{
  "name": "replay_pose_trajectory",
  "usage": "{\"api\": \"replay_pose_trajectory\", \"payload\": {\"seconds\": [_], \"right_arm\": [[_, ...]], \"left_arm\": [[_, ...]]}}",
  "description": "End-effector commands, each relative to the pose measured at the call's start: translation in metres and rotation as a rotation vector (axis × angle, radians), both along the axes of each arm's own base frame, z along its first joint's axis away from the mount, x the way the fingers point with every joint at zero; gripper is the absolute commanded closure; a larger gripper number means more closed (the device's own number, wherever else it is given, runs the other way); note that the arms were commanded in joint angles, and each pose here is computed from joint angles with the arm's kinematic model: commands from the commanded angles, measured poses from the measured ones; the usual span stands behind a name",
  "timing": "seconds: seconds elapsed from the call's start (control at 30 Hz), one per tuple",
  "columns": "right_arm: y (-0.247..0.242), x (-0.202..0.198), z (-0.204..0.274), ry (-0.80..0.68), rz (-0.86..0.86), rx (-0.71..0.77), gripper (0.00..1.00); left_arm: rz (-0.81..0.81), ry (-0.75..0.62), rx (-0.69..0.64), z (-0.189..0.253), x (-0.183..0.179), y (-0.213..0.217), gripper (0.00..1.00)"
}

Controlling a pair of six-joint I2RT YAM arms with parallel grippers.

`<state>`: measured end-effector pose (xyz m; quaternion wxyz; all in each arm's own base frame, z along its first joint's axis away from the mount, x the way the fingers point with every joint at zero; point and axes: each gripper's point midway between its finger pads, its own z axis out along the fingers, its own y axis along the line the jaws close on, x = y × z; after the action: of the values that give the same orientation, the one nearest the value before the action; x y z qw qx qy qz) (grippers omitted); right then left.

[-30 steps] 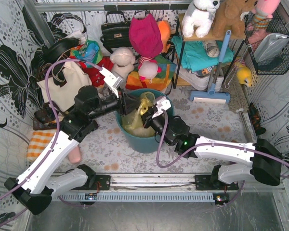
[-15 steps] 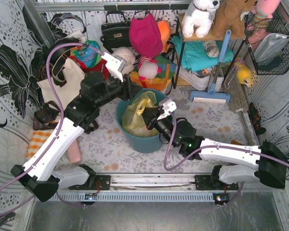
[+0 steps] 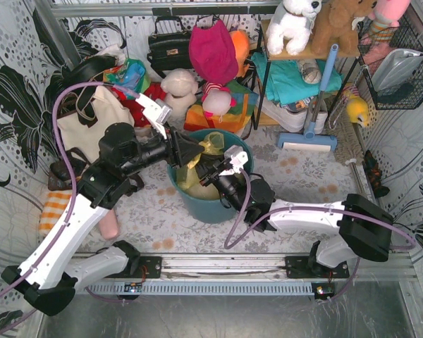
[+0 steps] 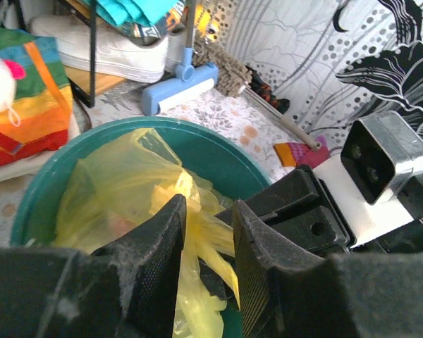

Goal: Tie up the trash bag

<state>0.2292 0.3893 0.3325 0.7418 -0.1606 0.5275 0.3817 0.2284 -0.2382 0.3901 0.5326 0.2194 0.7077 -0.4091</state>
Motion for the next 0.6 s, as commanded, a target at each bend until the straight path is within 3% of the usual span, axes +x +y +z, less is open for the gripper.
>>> {"api": "replay_pose_trajectory", "payload": {"seconds": [0.0, 0.4, 0.57], "right_arm": [[-0.002, -0.007, 0.046, -0.109, 0.015, 0.166, 1.0], [-0.006, -0.031, 0.065, -0.188, 0.135, 0.297, 1.0], [-0.012, -0.033, 0.064, -0.183, 0.134, 0.328, 1.0]], "left_arm": [[-0.102, 0.025, -0.039, -0.004, -0.008, -0.017, 0.59], [-0.193, -0.062, -0.125, 0.029, -0.019, -0.027, 0.6], [-0.023, -0.133, -0.159, 0.052, -0.01, -0.002, 0.51]]}}
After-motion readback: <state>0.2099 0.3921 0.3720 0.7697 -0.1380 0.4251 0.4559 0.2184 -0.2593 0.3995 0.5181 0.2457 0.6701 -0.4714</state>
